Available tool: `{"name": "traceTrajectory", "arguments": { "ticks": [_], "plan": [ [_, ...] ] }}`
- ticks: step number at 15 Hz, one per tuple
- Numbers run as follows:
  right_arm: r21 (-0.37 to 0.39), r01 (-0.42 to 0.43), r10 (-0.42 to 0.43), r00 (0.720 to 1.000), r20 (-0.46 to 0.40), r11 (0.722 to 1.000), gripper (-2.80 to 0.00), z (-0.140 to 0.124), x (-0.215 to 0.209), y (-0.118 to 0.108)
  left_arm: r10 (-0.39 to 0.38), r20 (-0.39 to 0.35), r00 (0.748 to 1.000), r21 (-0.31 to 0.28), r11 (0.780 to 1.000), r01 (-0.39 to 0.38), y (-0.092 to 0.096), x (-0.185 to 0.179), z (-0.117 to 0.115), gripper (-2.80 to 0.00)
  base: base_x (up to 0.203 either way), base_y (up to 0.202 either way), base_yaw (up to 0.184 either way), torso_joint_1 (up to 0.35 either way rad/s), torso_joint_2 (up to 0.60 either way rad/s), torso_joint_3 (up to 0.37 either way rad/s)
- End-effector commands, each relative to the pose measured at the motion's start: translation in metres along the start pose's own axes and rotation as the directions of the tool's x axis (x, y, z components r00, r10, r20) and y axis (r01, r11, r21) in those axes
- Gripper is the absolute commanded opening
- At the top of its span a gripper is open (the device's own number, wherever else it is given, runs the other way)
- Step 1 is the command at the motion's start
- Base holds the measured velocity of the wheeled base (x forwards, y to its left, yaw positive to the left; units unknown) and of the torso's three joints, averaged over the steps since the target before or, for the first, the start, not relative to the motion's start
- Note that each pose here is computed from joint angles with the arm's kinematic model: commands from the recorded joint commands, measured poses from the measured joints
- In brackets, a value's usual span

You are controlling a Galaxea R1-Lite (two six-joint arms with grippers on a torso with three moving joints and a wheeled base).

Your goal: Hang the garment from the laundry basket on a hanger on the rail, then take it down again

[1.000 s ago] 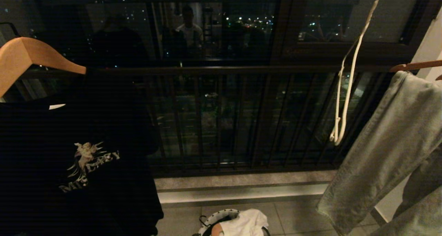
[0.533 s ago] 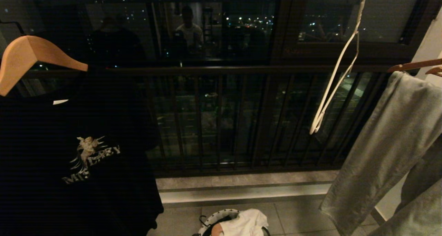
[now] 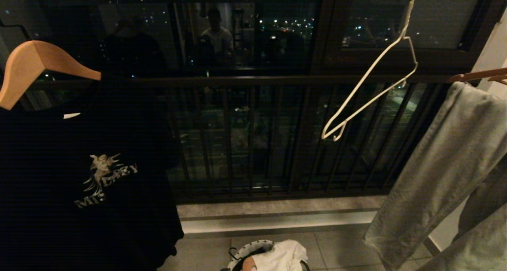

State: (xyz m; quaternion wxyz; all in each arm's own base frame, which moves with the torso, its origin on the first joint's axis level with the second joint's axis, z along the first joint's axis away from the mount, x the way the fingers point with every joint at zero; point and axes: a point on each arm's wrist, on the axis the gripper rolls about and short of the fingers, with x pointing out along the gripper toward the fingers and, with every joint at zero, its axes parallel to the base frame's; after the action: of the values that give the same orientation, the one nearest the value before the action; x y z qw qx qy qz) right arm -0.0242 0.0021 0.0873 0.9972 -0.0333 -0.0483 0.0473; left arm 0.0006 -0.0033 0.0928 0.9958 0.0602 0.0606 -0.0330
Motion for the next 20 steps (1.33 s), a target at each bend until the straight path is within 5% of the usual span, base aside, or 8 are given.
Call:
{"name": "traceTrajectory", "arguments": {
  "ticks": [1, 4, 8, 10, 13, 15, 20],
  "plan": [
    [-0.001, 0.0, 0.0, 1.0, -0.009, 1.0, -2.8, -0.003, 0.001, 0.0, -0.021, -0.011, 1.0, -0.004, 1.0, 0.02, 0.0, 0.0, -0.001, -2.8, 0.0, 0.0, 0.0, 0.0, 0.0, 0.0],
    [0.001, 0.002, -0.002, 1.0, -0.011, 1.0, -2.8, -0.003, 0.001, 0.0, -0.125, 0.013, 0.992, 0.005, 0.992, 0.124, -0.001, -0.009, -0.001, -2.8, 0.0, 0.0, 0.0, 0.0, 0.0, 0.0],
    [0.01, 0.013, -0.013, 1.0, -0.024, 1.0, -2.8, -0.005, 0.001, 0.0, -0.062, 0.15, 0.987, 0.039, 0.998, 0.057, -0.002, -0.025, -0.01, -2.8, 0.0, 0.0, 0.0, 0.0, 0.0, 0.0],
    [0.019, 0.018, -0.017, 0.999, -0.038, 1.0, -2.8, -0.006, 0.001, 0.0, 0.047, 0.147, 0.988, 0.046, 0.997, -0.054, 0.0, -0.022, -0.017, -2.8, 0.0, 0.0, 0.0, 0.0, 0.0, 0.0],
    [0.012, 0.048, -0.047, 0.998, -0.05, 0.999, -2.8, -0.007, 0.0, -0.001, 0.043, 0.108, 0.993, 0.021, 0.999, -0.045, -0.001, -0.021, -0.021, -2.8, 0.0, 0.0, 0.0, 0.0, 0.0, 0.0],
    [-0.056, 0.064, -0.069, 0.994, -0.084, 0.996, -2.8, -0.011, 0.0, -0.001, 0.04, 0.108, 0.993, -0.017, 0.999, -0.038, -0.001, -0.021, -0.021, -2.8, 0.0, 0.0, 0.0, 0.0, 0.0, 0.0],
    [0.004, 0.061, -0.06, 0.992, -0.107, 0.998, -2.8, -0.012, 0.0, -0.001, 0.047, 0.107, 0.993, -0.084, 0.996, -0.038, -0.001, -0.021, -0.022, -2.8, 0.0, 0.0, 0.0, 0.0, 0.0, 0.0]
  ]
}}
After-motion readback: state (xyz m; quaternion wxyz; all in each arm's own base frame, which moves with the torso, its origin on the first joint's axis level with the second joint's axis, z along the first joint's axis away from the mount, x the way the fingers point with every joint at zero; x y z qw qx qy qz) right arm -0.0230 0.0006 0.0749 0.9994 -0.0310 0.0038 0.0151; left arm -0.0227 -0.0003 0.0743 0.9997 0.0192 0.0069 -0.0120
